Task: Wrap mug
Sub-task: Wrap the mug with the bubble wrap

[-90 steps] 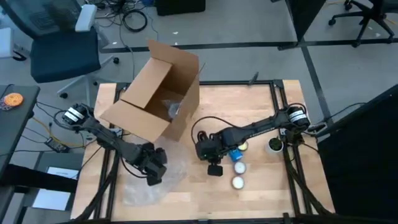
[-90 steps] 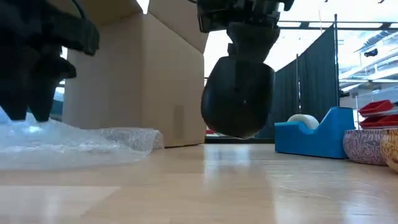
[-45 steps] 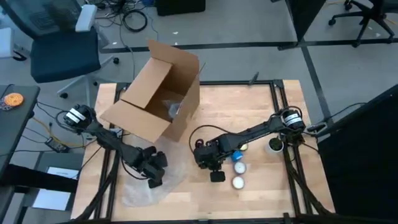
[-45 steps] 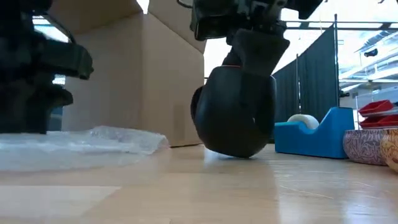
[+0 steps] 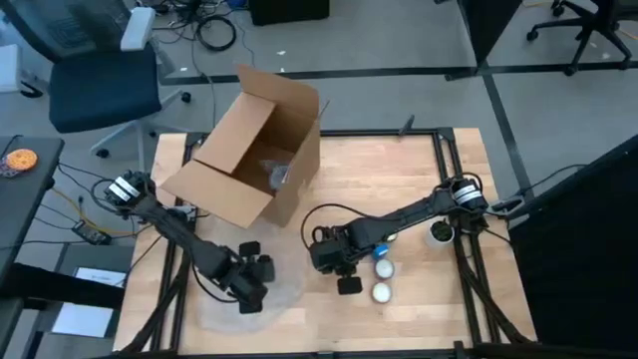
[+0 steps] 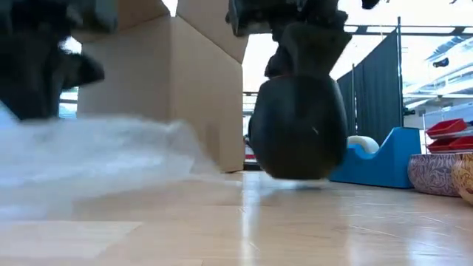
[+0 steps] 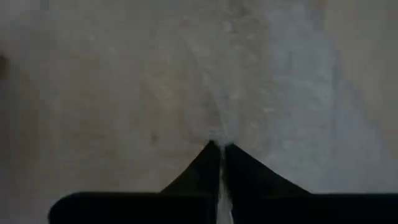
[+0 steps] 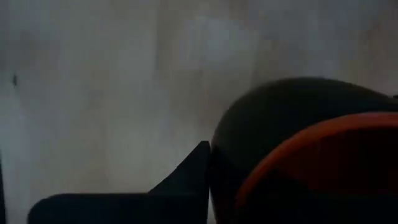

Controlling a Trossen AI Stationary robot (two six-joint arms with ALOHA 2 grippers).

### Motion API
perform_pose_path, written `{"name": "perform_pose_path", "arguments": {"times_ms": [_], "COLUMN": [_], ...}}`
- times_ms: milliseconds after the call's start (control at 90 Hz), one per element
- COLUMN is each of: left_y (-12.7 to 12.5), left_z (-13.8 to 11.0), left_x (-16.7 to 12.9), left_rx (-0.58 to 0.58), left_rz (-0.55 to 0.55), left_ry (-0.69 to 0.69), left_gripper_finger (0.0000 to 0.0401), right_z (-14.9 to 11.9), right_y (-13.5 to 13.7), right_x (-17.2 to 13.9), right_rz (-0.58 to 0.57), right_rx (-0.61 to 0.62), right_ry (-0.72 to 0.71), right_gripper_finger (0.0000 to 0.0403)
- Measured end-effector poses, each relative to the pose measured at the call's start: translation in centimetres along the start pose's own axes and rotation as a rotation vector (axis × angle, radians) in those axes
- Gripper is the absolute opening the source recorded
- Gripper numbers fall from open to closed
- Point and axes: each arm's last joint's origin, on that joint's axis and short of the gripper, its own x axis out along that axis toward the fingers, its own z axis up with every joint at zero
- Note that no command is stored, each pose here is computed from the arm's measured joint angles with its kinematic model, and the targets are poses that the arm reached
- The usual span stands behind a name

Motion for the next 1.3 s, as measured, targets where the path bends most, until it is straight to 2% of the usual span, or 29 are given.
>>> {"name": "perform_pose_path", "arguments": {"times_ms": [233, 544, 778, 900, 1078, 1300], "left_y": [-1.9, -3.5, -4.4, -4.6, -5.2, -5.7], "left_z": [1.9, 1.2, -0.1, -0.7, -0.7, -1.0], "left_x": [-3.6, -6.3, -7.7, -7.9, -8.2, -8.6], "left_rx": [0.045, 0.124, 0.103, 0.079, 0.068, 0.084], "left_rz": [-0.01, -0.025, -0.006, 0.022, 0.013, 0.046], "left_ry": [-0.086, -0.057, -0.033, -0.037, -0.115, -0.194], "left_gripper_finger": [0.0, 0.0, 0.0, 0.0, 0.0, 0.0], "right_z": [0.3, 0.4, 0.4, 0.7, 1.2, 1.6], "right_y": [-0.1, 0.0, 0.7, 1.6, 3.0, 6.5], "right_x": [0.0, 1.1, 1.5, 0.5, -1.9, -4.8], "right_rz": [-0.041, -0.078, -0.092, -0.11, -0.109, -0.114], "right_rx": [-0.019, -0.037, -0.059, -0.078, -0.105, -0.174], "right_ry": [-0.04, -0.098, -0.121, -0.143, -0.151, -0.238], "right_gripper_finger": [0.0065, 0.0115, 0.0151, 0.0172, 0.0202, 0.0226]}}
